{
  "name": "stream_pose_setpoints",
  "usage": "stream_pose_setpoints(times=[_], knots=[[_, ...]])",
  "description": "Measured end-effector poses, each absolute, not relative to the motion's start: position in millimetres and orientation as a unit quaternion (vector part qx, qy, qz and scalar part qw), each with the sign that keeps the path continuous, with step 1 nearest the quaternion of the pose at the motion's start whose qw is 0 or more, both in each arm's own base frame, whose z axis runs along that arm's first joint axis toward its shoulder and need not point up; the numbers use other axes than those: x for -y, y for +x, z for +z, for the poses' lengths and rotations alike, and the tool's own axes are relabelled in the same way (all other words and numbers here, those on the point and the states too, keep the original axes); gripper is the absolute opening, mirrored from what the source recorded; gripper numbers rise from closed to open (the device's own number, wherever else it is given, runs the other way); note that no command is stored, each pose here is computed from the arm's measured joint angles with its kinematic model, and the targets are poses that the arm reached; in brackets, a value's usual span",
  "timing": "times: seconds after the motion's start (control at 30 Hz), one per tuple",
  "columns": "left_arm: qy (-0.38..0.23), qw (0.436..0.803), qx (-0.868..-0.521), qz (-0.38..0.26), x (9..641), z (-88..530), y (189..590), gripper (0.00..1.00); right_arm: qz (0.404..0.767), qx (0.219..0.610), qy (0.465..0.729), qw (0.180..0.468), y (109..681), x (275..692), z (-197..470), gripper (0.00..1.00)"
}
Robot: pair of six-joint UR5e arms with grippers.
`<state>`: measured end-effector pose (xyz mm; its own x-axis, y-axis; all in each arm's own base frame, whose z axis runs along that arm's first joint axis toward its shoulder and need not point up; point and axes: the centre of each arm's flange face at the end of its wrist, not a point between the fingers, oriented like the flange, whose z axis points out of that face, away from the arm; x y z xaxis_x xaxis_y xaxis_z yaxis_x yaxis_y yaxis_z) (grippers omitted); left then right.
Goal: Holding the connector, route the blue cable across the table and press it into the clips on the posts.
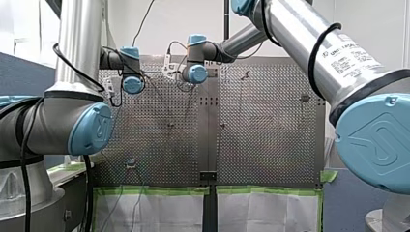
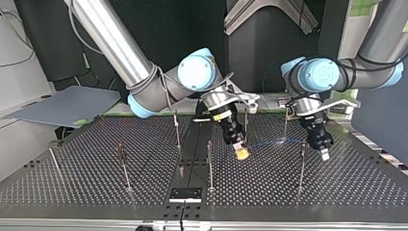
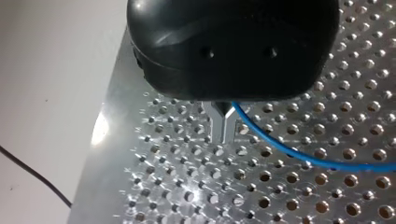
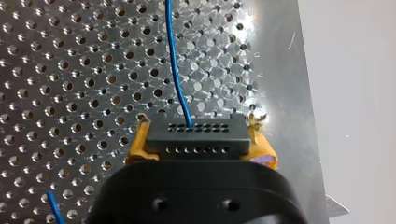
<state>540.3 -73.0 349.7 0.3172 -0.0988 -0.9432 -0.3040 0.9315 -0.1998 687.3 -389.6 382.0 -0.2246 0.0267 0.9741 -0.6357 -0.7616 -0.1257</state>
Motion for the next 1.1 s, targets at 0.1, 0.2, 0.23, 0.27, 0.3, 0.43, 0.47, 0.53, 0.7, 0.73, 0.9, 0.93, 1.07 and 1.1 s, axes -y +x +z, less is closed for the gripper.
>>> stream_pose_setpoints(times=[0.1, 0.2, 0.23, 0.27, 0.3, 0.43, 0.47, 0.53, 0.7, 0.73, 0.9, 0.93, 1.07, 1.1], knots=[[-0.169, 0.794, -0.581, 0.061, 70, 347, 549, 0.0, 0.738, 0.263, 0.579, 0.226, 686, 392, 383, 0.0], [-0.169, 0.796, -0.578, 0.057, 67, 346, 555, 0.0, 0.738, 0.264, 0.578, 0.229, 685, 396, 384, 0.0], [-0.169, 0.797, -0.578, 0.056, 65, 346, 557, 0.0, 0.738, 0.265, 0.577, 0.23, 684, 397, 385, 0.0], [-0.169, 0.797, -0.577, 0.055, 63, 346, 557, 0.0, 0.738, 0.265, 0.576, 0.23, 684, 398, 385, 0.0], [-0.17, 0.798, -0.576, 0.055, 62, 346, 558, 0.0, 0.738, 0.265, 0.576, 0.231, 683, 399, 385, 0.0], [-0.174, 0.797, -0.575, 0.054, 56, 346, 559, 0.0, 0.739, 0.265, 0.575, 0.231, 683, 401, 387, 0.0], [-0.176, 0.797, -0.576, 0.053, 56, 345, 559, 0.0, 0.739, 0.265, 0.574, 0.232, 683, 401, 387, 0.0], [-0.181, 0.795, -0.577, 0.049, 54, 345, 559, 0.0, 0.739, 0.265, 0.575, 0.232, 683, 401, 387, 0.0], [-0.197, 0.788, -0.582, 0.035, 51, 341, 557, 0.13, 0.738, 0.266, 0.576, 0.231, 682, 401, 387, 0.0], [-0.201, 0.785, -0.585, 0.031, 51, 340, 556, 0.38, 0.737, 0.266, 0.576, 0.231, 682, 401, 387, 0.0], [-0.214, 0.773, -0.597, 0.021, 50, 335, 553, 0.98, 0.736, 0.266, 0.579, 0.23, 684, 397, 386, 0.0], [-0.217, 0.77, -0.6, 0.02, 50, 335, 552, 0.98, 0.736, 0.266, 0.579, 0.23, 684, 396, 386, 0.0], [-0.224, 0.76, -0.61, 0.019, 48, 333, 548, 0.98, 0.734, 0.268, 0.58, 0.23, 685, 395, 385, 0.0], [-0.225, 0.758, -0.612, 0.019, 48, 333, 547, 0.98, 0.733, 0.269, 0.58, 0.231, 684, 396, 385, 0.0]])
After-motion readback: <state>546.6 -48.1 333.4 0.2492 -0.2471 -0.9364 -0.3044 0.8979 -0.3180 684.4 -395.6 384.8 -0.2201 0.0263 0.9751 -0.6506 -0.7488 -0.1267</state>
